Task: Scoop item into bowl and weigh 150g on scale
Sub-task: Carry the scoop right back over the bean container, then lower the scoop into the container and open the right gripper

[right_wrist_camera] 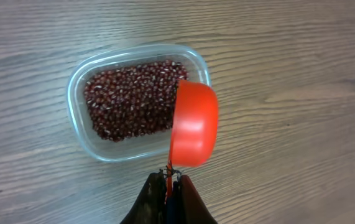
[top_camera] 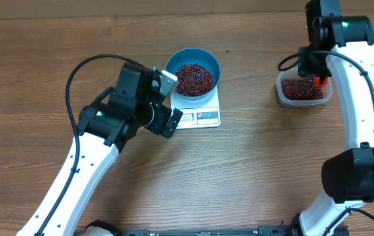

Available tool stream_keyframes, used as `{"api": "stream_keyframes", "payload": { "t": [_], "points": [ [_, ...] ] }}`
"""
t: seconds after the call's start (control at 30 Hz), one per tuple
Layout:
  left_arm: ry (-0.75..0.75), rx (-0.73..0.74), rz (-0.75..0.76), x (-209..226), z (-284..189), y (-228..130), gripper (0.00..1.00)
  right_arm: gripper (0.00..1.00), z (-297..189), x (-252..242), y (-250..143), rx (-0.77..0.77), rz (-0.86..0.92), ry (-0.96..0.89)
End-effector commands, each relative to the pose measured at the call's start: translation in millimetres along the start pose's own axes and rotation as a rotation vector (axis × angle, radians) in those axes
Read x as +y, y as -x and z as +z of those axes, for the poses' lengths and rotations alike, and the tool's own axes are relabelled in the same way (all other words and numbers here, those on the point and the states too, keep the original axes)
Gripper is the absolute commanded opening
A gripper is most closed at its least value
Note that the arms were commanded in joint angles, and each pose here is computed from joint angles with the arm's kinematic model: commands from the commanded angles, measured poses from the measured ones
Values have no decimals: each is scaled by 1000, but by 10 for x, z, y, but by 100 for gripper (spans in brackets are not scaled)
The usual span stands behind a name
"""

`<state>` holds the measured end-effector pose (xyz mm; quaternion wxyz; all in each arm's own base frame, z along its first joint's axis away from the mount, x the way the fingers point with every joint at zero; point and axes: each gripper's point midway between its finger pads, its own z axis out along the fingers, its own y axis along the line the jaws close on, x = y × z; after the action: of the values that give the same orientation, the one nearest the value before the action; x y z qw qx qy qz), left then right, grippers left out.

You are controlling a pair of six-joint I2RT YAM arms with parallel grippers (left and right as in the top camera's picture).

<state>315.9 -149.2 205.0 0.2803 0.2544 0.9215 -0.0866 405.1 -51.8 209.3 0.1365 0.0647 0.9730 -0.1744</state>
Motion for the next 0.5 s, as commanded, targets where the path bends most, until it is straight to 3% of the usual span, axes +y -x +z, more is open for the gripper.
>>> {"api": "stream_keyframes", "payload": {
  "t": [0.0,0.27,0.47],
  "points": [
    [-18,1,24,-45,18,6,100,4,-83,-98,29,-34,101,-18],
    [-18,1,24,-45,18,6,100,4,-20,108,87,3,236,361],
    [-18,1,24,-45,18,6,100,4,174,-4,14,57,352,531]
  ]
}}
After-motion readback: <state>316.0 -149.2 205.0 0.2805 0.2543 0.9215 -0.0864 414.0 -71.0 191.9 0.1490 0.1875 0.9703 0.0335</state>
